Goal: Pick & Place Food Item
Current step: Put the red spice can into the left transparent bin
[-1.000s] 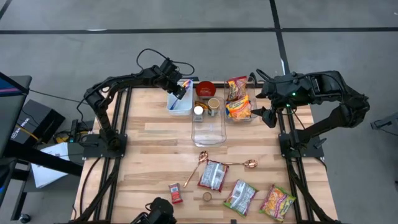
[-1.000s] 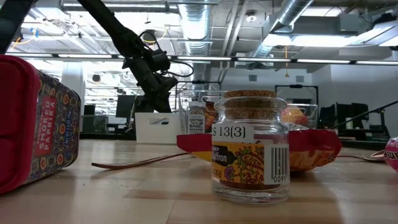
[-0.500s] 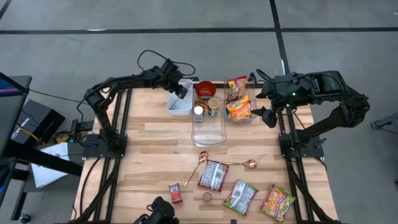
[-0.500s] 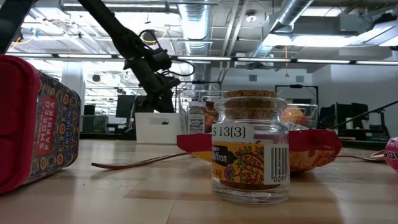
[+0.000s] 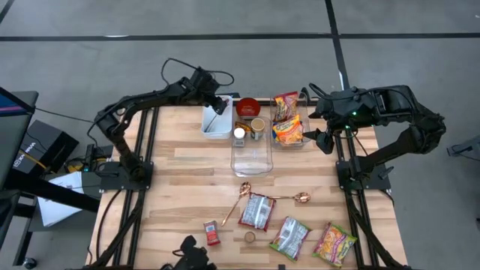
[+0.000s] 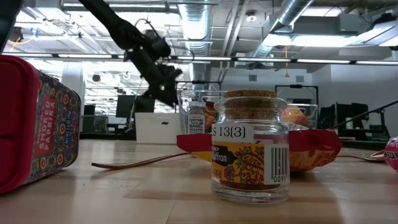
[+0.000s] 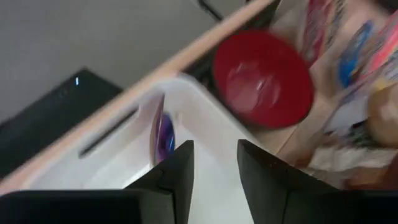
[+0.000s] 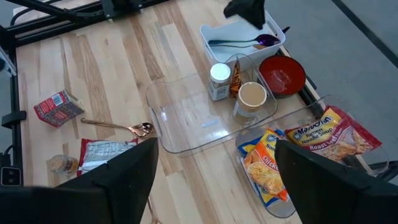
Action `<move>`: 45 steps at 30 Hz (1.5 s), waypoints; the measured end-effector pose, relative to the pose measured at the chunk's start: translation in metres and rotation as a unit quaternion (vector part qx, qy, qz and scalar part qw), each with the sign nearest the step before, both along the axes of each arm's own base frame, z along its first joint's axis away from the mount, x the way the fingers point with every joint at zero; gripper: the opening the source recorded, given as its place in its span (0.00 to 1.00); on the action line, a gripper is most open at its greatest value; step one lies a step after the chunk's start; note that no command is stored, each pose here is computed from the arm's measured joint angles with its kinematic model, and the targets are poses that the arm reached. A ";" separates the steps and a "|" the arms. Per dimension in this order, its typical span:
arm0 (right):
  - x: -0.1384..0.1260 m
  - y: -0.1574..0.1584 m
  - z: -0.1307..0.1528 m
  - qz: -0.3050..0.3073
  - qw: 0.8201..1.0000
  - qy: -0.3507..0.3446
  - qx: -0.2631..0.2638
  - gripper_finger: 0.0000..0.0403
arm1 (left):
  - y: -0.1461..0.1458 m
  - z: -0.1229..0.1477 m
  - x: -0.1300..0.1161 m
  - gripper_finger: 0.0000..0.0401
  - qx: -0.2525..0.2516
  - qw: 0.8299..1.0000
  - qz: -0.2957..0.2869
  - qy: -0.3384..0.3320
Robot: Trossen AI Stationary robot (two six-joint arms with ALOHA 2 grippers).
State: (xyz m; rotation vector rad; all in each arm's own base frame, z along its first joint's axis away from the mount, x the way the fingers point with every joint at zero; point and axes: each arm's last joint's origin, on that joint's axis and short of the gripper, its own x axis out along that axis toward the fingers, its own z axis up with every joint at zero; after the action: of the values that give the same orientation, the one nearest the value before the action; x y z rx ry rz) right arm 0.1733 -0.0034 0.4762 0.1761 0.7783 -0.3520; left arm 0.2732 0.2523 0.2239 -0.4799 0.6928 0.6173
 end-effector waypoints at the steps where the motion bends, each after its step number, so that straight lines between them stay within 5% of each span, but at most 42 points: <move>1: 0.000 0.000 0.000 0.000 1.000 0.000 0.000 0.78 | -0.002 0.008 -0.002 0.30 0.006 1.000 0.000 -0.007; 11: 0.000 0.000 0.000 0.004 1.000 0.001 -0.004 0.78 | -0.046 0.085 -0.015 0.30 0.084 0.988 -0.081 -0.105; 20: 0.000 0.000 0.000 0.005 1.000 0.001 -0.004 0.78 | -0.111 0.122 -0.007 0.33 0.130 0.958 -0.207 -0.153; 26: 0.000 0.001 0.000 0.013 1.000 0.001 0.008 0.78 | -0.187 0.137 0.007 0.41 0.179 0.893 -0.374 -0.178; 32: 0.000 0.003 0.000 0.033 0.999 0.001 0.035 0.78 | -0.261 0.111 -0.001 0.62 0.076 0.866 -0.491 -0.061; 35: 0.000 0.003 0.000 0.037 0.999 0.001 0.039 0.78 | -0.301 0.094 -0.009 0.70 0.049 0.814 -0.578 0.013; 39: 0.001 0.003 -0.001 0.037 0.998 0.002 0.041 0.78 | -0.354 0.075 -0.019 0.73 0.081 0.719 -0.687 0.060; 42: -0.001 0.003 -0.002 0.027 0.998 0.008 0.050 0.78 | -0.380 0.055 -0.022 0.73 0.114 0.691 -0.710 0.074; 45: -0.002 0.004 -0.003 0.020 0.998 0.017 0.058 0.78 | -0.391 0.039 -0.021 0.74 0.124 0.686 -0.714 0.067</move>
State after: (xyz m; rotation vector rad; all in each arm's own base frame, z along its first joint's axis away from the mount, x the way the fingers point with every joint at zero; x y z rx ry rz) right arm 0.1711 0.0002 0.4730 0.2645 0.8344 -0.2729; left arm 0.2524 -0.1387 0.2632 0.4406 0.8795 -0.7697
